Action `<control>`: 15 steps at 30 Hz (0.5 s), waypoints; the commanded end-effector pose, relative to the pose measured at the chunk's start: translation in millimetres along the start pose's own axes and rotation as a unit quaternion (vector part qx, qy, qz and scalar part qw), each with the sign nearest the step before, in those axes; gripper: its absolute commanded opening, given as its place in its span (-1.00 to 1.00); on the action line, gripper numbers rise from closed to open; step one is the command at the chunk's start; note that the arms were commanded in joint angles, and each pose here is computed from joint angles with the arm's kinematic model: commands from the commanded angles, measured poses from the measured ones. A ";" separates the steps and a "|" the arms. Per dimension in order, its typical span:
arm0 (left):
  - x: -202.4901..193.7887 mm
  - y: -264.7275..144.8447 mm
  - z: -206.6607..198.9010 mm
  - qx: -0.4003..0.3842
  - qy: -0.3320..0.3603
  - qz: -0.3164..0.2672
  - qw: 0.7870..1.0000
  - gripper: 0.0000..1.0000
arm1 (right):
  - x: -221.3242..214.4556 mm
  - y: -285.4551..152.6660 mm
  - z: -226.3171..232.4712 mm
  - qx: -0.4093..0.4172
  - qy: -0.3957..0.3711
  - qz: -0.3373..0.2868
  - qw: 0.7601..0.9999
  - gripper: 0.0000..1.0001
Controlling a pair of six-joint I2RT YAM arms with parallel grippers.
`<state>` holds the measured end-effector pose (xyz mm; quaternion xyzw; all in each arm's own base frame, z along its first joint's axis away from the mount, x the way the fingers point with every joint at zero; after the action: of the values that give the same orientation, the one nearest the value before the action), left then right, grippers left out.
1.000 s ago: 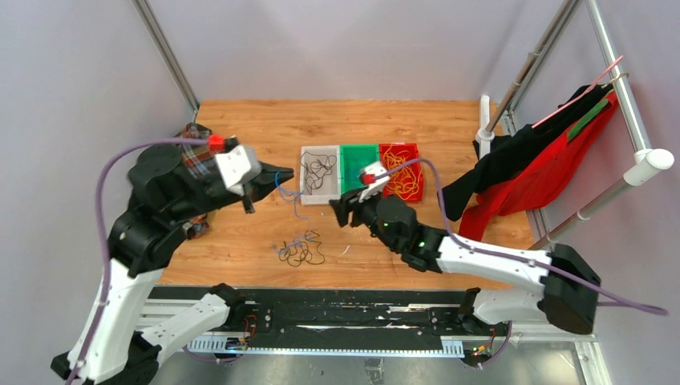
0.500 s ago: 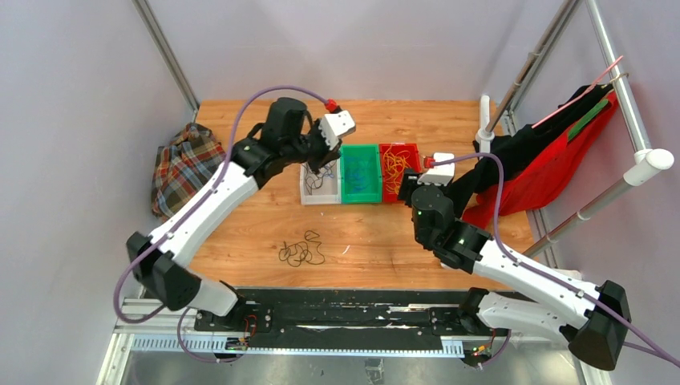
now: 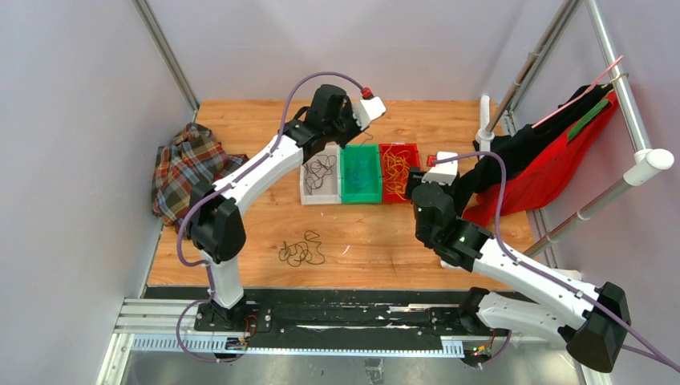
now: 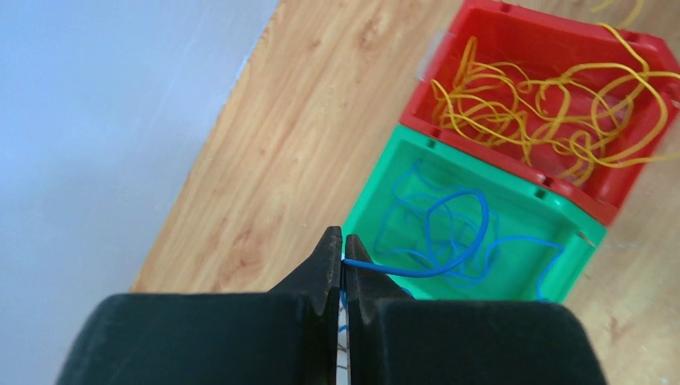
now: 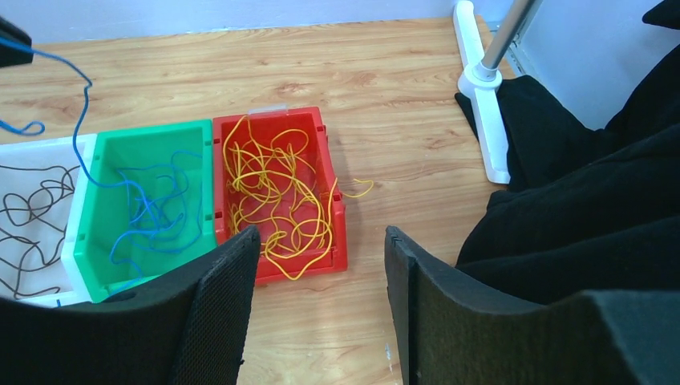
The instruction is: Untangle the cables
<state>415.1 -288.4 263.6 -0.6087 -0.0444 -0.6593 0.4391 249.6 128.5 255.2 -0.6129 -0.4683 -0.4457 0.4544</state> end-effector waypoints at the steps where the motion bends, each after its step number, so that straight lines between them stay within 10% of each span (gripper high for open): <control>1: 41.1 3.4 23.6 0.059 0.018 -0.059 0.996 -0.99 | -3.9 3.8 -6.2 -0.019 -0.012 0.007 1.000 0.16; 15: -9.2 36.9 7.1 0.054 -0.003 -0.005 0.999 -0.99 | -9.6 2.2 -8.4 -0.020 -0.016 0.019 0.999 0.18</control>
<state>448.1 -297.0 271.4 -0.5760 -0.1046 -0.6694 0.4573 250.0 127.0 244.0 -0.6334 -0.4666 -0.4239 0.4488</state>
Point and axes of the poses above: each gripper's point midway between its finger pads, its own y axis out along the fingers, its own z axis along the line the jaws close on, x = y × z, the point moved 4 cm from there along -y, back along the fingers, and after that the axes turned 10 degrees about -y, right-handed, at the moved point
